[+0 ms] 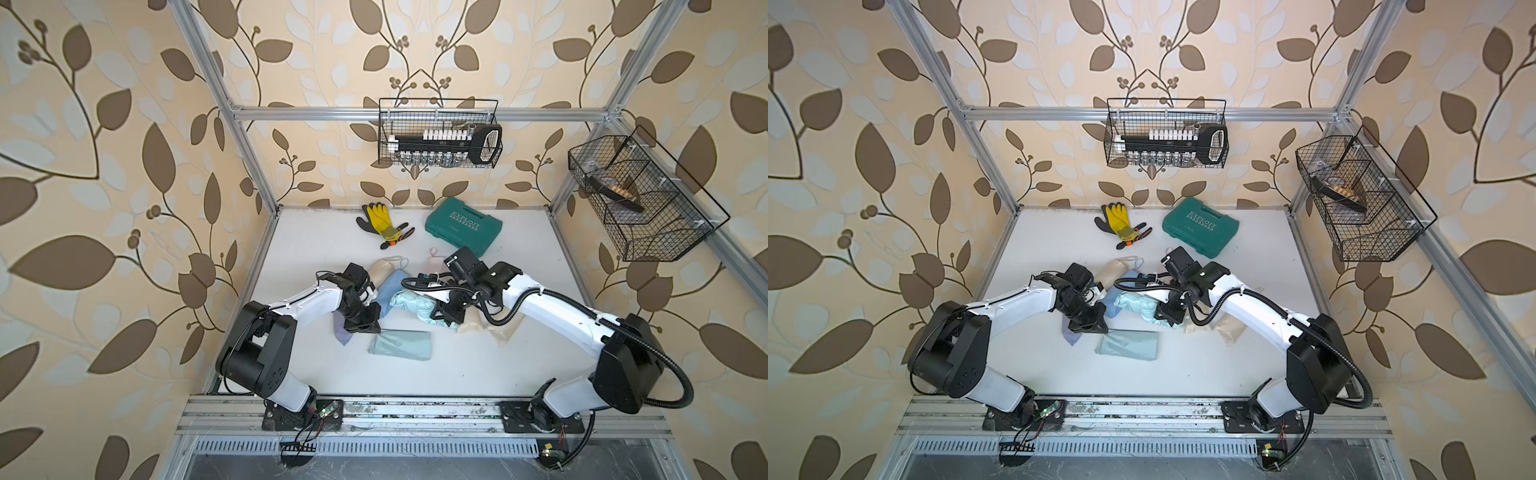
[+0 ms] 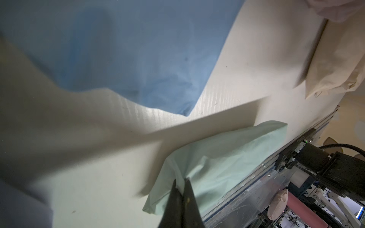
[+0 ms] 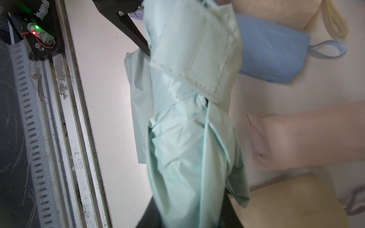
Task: Take umbrellas out of sleeves
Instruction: Place the umbrella sleeve at the center of the board, then place the umbrella at the center of the board.
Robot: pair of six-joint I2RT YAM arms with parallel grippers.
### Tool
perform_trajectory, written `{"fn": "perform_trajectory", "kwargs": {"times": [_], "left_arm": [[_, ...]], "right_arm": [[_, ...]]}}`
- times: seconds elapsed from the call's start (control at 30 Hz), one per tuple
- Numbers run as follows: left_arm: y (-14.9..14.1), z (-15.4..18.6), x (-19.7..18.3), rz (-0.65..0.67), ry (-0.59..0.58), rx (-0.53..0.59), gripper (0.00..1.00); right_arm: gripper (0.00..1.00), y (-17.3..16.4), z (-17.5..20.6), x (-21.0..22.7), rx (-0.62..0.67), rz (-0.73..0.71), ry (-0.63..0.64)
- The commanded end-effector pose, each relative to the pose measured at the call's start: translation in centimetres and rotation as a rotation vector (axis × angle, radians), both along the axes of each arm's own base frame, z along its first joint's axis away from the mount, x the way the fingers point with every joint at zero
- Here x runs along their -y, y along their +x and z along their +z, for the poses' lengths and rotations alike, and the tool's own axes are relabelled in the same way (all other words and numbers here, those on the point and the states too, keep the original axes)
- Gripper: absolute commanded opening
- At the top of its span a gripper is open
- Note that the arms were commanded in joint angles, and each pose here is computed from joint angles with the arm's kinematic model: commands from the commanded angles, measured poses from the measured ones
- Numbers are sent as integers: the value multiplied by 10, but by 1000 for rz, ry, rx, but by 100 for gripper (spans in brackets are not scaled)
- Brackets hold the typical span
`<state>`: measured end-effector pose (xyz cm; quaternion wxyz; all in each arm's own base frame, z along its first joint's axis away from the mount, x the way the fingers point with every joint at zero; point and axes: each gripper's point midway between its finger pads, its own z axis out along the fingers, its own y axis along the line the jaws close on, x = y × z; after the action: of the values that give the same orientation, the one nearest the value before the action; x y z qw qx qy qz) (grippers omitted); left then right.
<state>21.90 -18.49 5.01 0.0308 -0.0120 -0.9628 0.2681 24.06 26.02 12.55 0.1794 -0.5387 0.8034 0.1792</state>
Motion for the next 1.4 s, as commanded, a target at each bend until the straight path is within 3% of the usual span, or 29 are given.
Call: {"fn": "perform_trajectory", "kwargs": {"times": [0.0,0.13,0.47,1.07,1.3,1.37], "left_arm": [[-6,0,8,1,-24,-21,0],[-8,0,9,6,-27,-25,9],[-5,15,2,6,11,13,47],[4,49,-28,55,157,145,59],[5,48,-32,61,181,148,63],[6,48,-34,64,194,152,64]], "right_arm": [[2,-10,-9,-15,-37,50,49],[2,-12,-26,-20,-76,57,43],[2,-23,-45,-32,-150,61,36],[3,-28,-81,-35,-220,22,-26],[10,-17,-96,-36,-238,-2,-89],[17,-15,-100,-35,-242,-12,-110]]}}
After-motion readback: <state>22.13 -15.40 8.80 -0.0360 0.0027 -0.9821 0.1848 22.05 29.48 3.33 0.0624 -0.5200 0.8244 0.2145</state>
